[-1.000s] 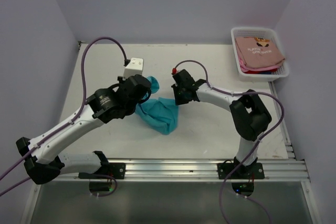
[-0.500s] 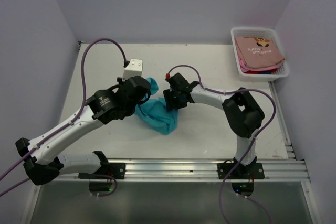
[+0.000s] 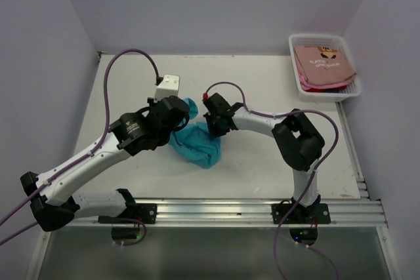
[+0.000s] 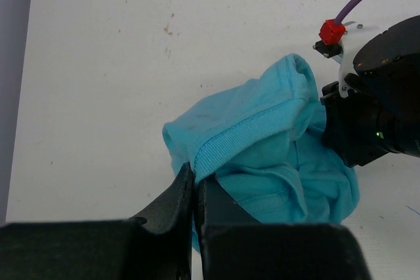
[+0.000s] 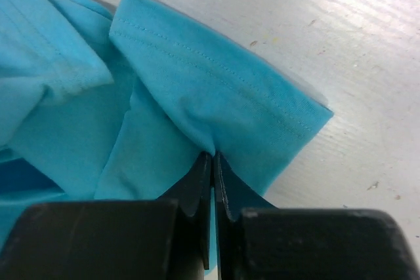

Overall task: Fold and stack the t-shirts
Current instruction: Flatten the tshirt out

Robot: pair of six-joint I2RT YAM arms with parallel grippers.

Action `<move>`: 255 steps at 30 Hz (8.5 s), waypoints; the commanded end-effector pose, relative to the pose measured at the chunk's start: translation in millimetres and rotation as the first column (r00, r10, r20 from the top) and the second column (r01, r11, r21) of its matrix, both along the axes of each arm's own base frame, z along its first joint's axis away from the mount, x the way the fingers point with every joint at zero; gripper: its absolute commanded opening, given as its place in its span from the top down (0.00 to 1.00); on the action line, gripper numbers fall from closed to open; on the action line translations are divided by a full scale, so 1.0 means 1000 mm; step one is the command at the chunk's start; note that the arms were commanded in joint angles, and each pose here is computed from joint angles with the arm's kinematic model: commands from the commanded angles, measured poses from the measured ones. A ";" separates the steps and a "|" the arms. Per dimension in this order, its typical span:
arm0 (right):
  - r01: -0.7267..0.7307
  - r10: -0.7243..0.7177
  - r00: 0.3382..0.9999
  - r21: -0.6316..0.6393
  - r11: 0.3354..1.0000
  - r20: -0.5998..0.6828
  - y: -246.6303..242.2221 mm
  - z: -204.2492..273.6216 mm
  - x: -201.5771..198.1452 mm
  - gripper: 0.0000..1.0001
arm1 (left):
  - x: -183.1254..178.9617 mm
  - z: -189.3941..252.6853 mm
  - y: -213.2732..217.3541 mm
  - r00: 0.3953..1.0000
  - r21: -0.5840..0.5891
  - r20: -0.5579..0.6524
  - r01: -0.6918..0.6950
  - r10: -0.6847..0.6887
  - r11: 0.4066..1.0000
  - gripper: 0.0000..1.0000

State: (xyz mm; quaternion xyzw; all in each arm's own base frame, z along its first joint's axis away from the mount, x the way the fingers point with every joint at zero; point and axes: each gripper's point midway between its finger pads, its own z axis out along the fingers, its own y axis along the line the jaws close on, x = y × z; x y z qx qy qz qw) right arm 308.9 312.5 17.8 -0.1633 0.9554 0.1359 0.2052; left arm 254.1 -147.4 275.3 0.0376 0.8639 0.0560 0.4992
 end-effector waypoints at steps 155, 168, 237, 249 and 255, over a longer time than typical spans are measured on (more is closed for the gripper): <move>0.630 -0.457 0.553 0.009 0.776 0.696 -0.251 0.304 -0.029 1.00 | -0.010 -0.107 0.022 0.984 -0.402 0.114 -0.077 0.134 0.913 0.00; 0.578 -0.442 0.621 0.004 0.816 0.648 -0.236 0.285 -0.030 1.00 | 0.079 -0.155 -0.056 0.986 -0.246 0.016 0.164 -0.165 0.955 0.00; 0.595 -0.424 0.622 -0.046 0.802 0.658 -0.244 0.273 -0.028 1.00 | 0.041 0.049 0.041 0.973 -0.282 0.166 -0.108 0.160 0.953 0.08; 0.584 -0.425 0.635 -0.041 0.811 0.645 -0.240 0.269 -0.025 1.00 | -0.007 -0.130 -0.015 0.966 -0.379 -0.232 0.018 -0.114 0.925 0.04; 0.582 -0.424 0.636 -0.041 0.812 0.645 -0.241 0.269 -0.026 1.00 | -0.010 -0.159 -0.026 0.957 -0.470 -0.273 -0.047 -0.094 0.882 0.08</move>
